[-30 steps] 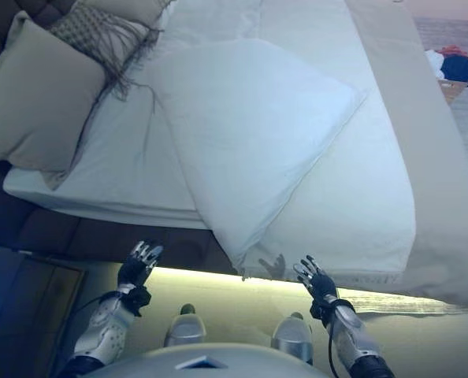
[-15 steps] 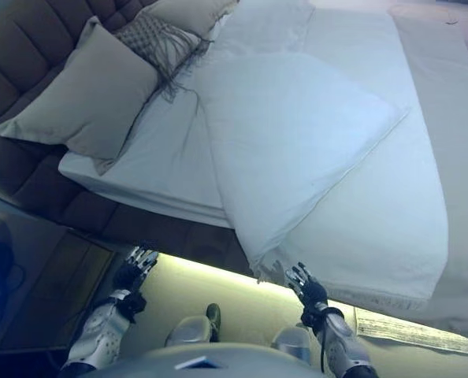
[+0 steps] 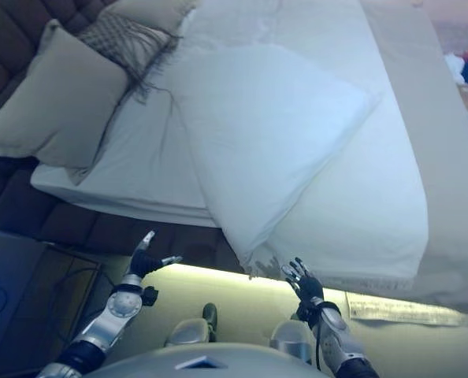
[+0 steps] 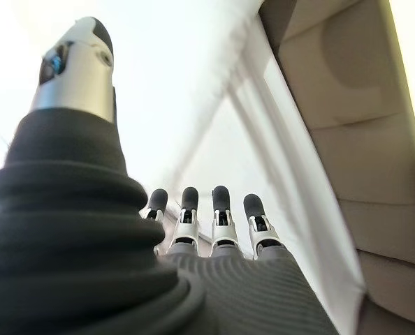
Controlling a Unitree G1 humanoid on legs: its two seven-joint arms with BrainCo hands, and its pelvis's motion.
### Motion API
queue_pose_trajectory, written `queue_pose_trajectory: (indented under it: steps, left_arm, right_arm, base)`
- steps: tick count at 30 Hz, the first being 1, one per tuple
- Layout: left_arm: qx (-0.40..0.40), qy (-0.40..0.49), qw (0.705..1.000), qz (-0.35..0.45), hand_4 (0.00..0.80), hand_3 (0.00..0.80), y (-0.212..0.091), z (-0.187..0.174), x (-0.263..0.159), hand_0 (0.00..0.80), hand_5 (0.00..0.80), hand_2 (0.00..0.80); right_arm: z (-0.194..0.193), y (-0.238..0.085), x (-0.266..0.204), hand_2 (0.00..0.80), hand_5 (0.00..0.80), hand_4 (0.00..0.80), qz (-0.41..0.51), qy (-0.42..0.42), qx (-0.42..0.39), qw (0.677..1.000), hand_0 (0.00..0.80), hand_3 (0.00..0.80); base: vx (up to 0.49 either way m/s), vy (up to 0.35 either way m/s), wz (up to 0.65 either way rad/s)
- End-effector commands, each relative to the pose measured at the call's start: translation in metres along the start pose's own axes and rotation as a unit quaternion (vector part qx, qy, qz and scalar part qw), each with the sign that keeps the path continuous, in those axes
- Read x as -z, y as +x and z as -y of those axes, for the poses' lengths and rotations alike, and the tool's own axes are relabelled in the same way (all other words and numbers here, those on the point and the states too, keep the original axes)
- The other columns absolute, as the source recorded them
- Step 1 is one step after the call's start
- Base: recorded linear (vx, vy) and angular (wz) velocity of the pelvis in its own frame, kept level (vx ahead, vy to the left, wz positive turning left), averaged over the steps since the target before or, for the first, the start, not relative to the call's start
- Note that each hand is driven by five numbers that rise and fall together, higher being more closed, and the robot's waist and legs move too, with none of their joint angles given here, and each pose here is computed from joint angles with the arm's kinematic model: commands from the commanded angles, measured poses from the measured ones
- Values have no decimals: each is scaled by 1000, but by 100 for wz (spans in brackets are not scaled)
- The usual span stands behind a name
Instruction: Make the bed neatly
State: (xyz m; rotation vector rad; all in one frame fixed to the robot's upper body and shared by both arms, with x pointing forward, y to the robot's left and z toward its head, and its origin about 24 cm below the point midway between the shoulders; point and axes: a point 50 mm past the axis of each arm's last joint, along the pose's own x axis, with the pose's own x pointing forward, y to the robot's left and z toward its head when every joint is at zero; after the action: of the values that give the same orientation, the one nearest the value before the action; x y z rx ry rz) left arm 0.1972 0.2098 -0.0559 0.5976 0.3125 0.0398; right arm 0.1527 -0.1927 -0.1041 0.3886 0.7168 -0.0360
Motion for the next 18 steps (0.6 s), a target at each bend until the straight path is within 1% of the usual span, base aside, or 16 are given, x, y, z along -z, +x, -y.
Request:
queue_pose_trajectory:
  steps: [1, 5, 8, 12, 18]
  left_arm:
    - [-86, 45, 981, 166, 0, 0, 41, -24, -74, 0, 0, 0]
    - [-147, 77, 954, 248, 0, 0, 65, -18, -130, 0, 0, 0]
    - [-173, 77, 943, 272, 0, 0, 73, -16, -156, 0, 0, 0]
    - [-180, 73, 936, 294, 0, 0, 76, -10, -179, 0, 0, 0]
    - [-192, 64, 925, 322, 0, 0, 81, -3, -222, 0, 0, 0]
  right_arm:
    - [-25, 18, -49, 0, 0, 0, 96, -8, -42, 994, 0, 0]
    - [-41, 30, -77, 0, 0, 0, 140, -11, -54, 989, 0, 0]
    - [-45, 35, -90, 0, 0, 0, 151, -8, -53, 987, 0, 0]
    - [-43, 42, -98, 0, 0, 0, 153, -3, -47, 987, 0, 0]
    - [-58, 52, -119, 0, 0, 0, 168, -3, -45, 985, 0, 0]
  base:
    - [-406, -119, -14]
    - [-297, -85, -4]
    - [-128, -70, -13]
    - [-47, -52, -15]
    - [-21, -24, -15]
